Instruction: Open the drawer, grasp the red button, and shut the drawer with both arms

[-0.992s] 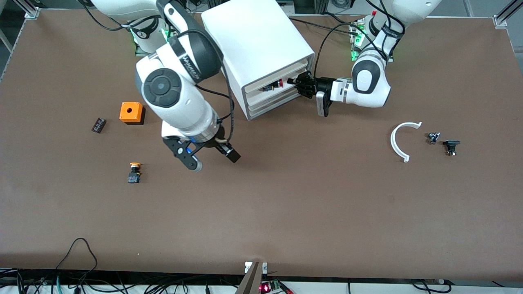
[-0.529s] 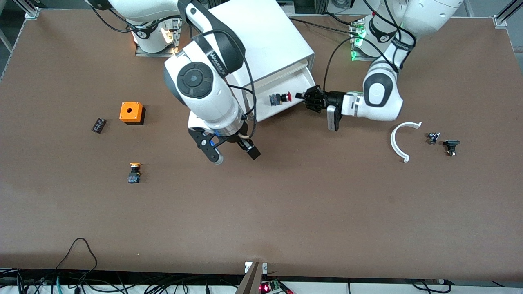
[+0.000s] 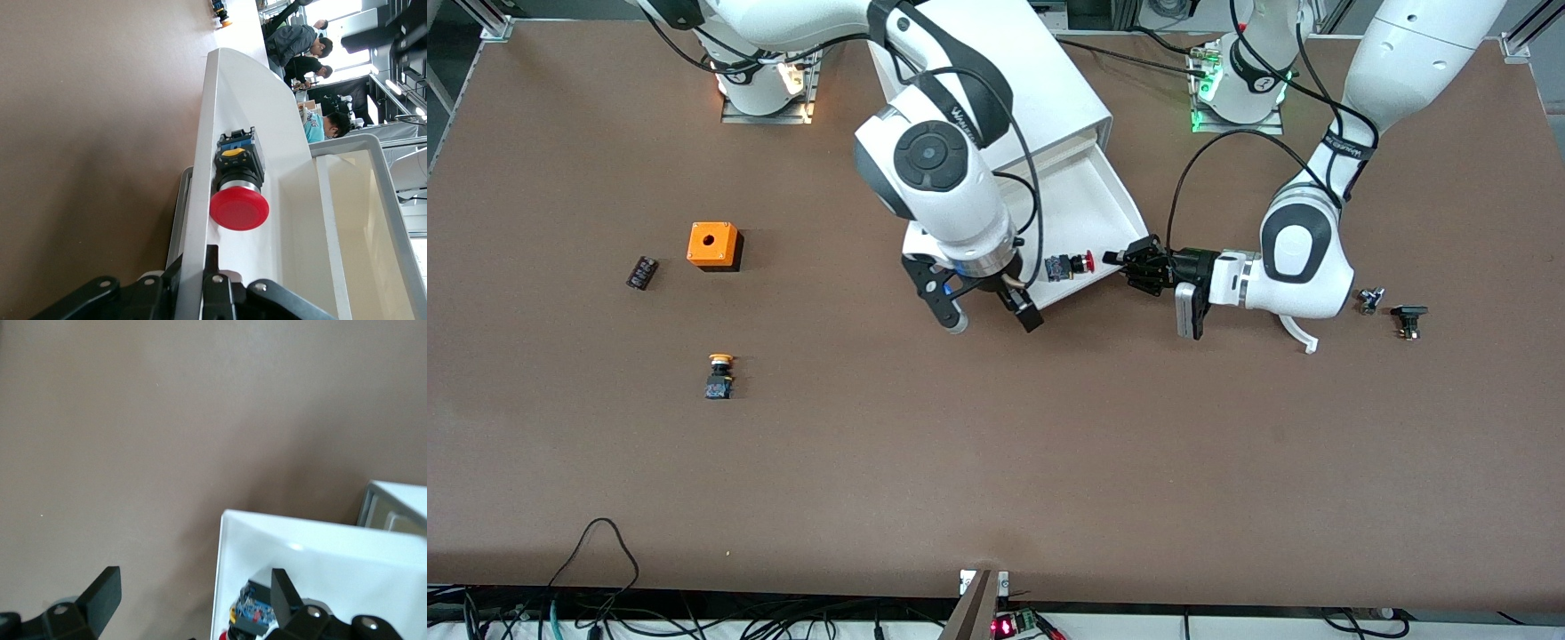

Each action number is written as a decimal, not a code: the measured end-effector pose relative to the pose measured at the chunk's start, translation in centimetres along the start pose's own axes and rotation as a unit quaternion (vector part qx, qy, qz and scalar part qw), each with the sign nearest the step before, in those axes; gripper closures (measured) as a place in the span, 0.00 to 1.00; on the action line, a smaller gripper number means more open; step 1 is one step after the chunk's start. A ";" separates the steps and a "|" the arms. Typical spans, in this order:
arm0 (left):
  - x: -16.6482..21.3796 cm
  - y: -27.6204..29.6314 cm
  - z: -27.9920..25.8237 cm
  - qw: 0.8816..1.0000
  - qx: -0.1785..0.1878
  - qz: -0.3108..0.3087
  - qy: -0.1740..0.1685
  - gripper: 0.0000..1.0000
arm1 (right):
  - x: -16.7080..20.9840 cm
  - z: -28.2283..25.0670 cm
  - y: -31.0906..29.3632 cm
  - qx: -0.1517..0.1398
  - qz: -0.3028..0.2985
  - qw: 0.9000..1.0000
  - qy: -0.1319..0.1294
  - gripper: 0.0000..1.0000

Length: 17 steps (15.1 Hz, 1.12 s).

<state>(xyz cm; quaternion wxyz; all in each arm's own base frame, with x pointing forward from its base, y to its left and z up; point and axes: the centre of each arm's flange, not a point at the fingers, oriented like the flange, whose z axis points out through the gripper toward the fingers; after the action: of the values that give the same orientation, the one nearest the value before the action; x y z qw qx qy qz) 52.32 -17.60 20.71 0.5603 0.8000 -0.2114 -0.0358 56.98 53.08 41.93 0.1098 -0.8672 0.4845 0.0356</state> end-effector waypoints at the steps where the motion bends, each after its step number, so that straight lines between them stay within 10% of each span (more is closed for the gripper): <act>1: 0.0 -0.2 0.1 1.000 -0.001 -0.001 0.000 0.90 | -0.7 0.3 0.1 0.000 0.010 1.000 -0.001 0.00; 7: 0.0 -0.4 0.0 1.000 0.006 0.002 -0.004 0.82 | -5.1 3.5 1.2 -0.011 0.047 0.999 -0.004 0.00; 17: 2.7 2.1 -4.2 0.996 0.072 -0.019 -0.045 0.00 | -8.2 9.3 3.0 -0.041 0.054 0.998 0.005 0.01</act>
<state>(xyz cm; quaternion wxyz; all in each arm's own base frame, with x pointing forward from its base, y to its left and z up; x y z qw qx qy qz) 55.38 -15.54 24.66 0.4903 0.8397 -0.2235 -0.0674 50.56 60.47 33.76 0.0700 -0.8436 0.5293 0.0569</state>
